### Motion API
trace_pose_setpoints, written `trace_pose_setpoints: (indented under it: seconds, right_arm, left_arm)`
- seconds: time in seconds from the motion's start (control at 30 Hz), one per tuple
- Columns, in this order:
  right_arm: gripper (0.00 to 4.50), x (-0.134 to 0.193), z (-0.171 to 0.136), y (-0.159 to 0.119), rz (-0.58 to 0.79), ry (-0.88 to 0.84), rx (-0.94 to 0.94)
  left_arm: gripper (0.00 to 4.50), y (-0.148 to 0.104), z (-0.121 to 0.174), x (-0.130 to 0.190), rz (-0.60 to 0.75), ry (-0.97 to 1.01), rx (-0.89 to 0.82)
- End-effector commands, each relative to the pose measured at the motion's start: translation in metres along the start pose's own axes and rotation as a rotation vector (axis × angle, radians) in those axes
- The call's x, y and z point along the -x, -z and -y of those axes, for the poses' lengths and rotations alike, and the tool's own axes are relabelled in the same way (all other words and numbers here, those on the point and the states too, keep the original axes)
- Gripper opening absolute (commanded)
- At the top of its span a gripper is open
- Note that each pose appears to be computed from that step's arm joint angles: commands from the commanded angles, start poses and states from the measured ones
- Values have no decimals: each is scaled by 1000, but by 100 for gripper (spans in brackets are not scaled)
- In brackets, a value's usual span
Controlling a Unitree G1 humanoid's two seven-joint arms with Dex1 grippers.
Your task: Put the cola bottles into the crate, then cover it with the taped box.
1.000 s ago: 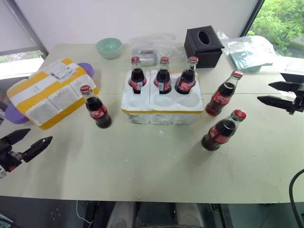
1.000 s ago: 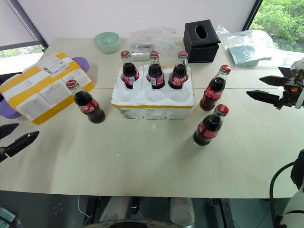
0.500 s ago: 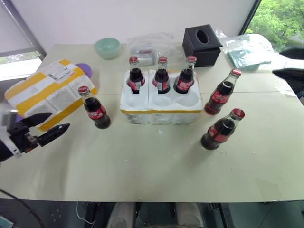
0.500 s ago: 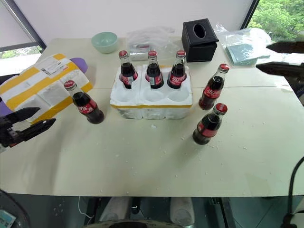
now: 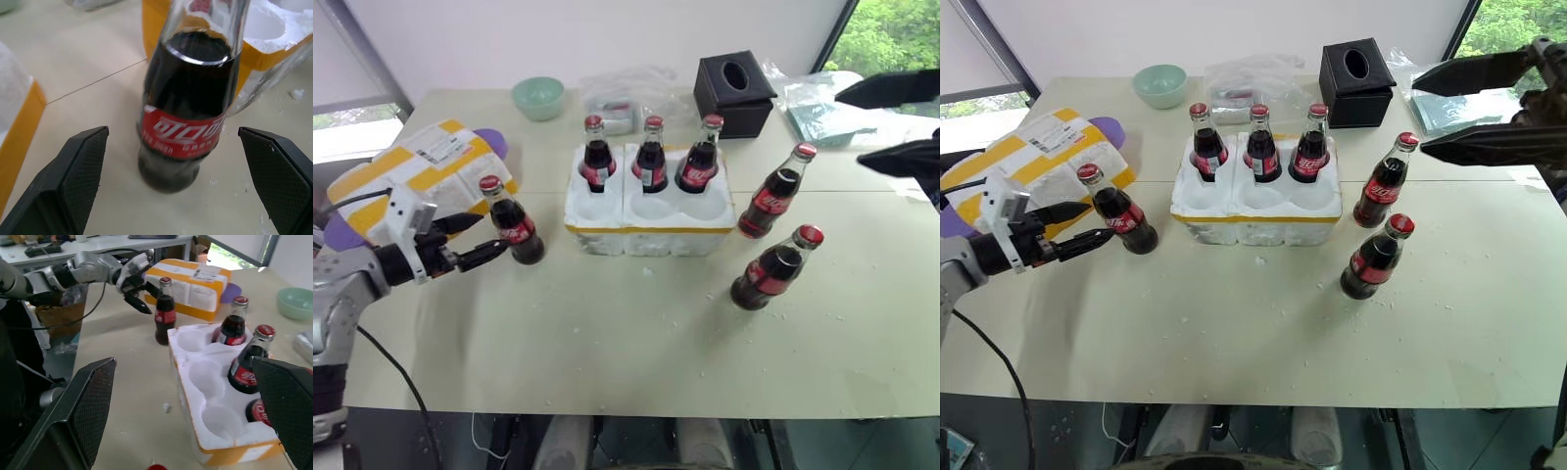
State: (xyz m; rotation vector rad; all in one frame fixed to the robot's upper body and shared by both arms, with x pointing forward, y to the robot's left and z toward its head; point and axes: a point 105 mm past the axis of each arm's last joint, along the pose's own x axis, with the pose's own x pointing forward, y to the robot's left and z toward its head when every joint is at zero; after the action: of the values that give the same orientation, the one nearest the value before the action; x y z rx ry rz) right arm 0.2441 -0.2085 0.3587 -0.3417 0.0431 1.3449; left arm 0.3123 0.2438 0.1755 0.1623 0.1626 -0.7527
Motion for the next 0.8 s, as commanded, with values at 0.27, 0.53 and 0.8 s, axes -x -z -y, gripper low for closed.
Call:
trace_pose_setpoints:
  seconds: [0.27, 0.53, 0.8]
  right_arm:
    - [450, -19, -14, -9, 76, -38, 48]
    - [450, -22, -14, -6, 105, -23, 41]
    - [450, -23, -15, -3, 108, -20, 36]
  left_arm:
    - [444, -9, -3, -24, 9, 43, -61]
    - [444, -6, -1, -37, 14, 69, -51]
    - [279, -8, -1, -41, 16, 93, -43]
